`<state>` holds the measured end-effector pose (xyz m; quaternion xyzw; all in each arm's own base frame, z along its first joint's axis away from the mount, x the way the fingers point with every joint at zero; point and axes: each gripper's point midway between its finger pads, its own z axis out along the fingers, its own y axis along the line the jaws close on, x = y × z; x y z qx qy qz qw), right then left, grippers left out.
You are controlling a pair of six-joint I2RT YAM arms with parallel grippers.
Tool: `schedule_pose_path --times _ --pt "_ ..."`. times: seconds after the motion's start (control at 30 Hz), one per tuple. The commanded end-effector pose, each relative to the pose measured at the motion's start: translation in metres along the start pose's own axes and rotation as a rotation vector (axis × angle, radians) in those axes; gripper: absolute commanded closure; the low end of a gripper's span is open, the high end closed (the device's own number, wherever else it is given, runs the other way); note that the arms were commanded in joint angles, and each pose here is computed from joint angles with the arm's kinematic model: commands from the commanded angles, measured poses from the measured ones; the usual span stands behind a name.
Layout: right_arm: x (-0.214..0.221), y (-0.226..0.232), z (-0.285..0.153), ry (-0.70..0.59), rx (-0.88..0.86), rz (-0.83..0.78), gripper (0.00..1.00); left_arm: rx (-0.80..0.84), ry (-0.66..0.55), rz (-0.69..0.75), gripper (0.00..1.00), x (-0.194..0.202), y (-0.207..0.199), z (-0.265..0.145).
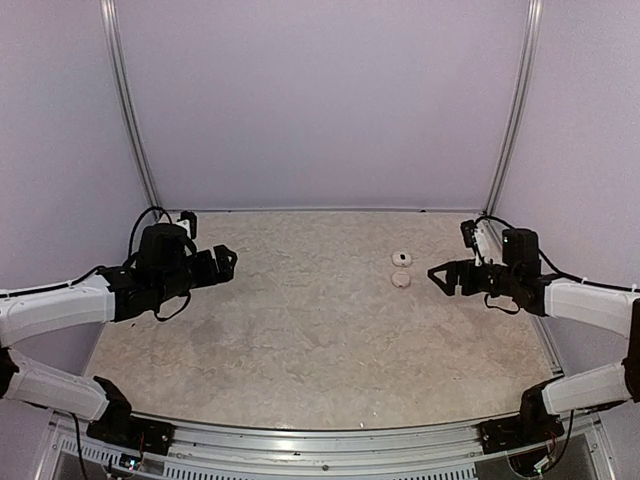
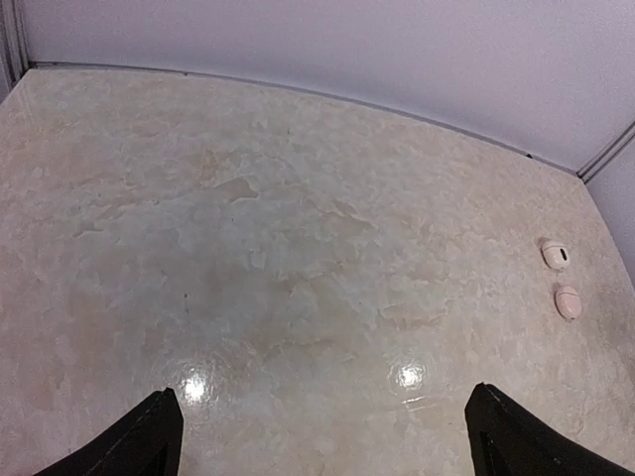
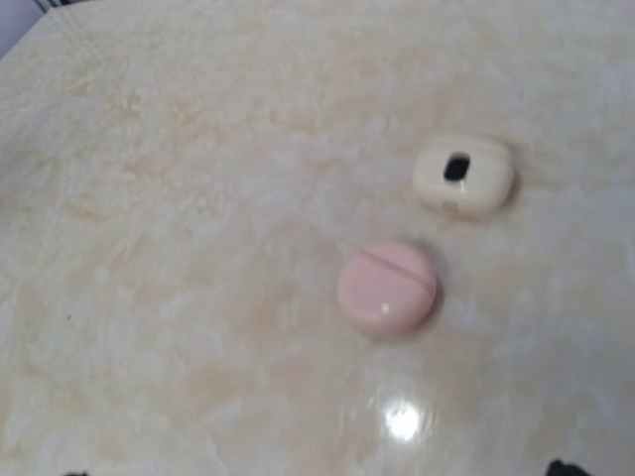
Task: Insert the wireless bluetooth earbuds into the charging case
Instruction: Reset both arms
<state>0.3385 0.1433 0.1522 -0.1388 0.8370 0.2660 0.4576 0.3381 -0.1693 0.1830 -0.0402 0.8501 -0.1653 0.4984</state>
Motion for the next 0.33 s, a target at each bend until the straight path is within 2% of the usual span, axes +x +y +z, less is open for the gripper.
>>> schedule_pose_path --times 0.0,0.3 --pt "0.003 0.002 -0.011 -0.082 -0.003 0.011 0.01 0.009 0.025 -0.063 0.01 0.021 0.002 0.007" --pt "0.008 0.008 -0.021 -0.125 -0.021 0.011 0.01 0.002 0.045 -0.062 0.01 0.032 -0.001 0.018"
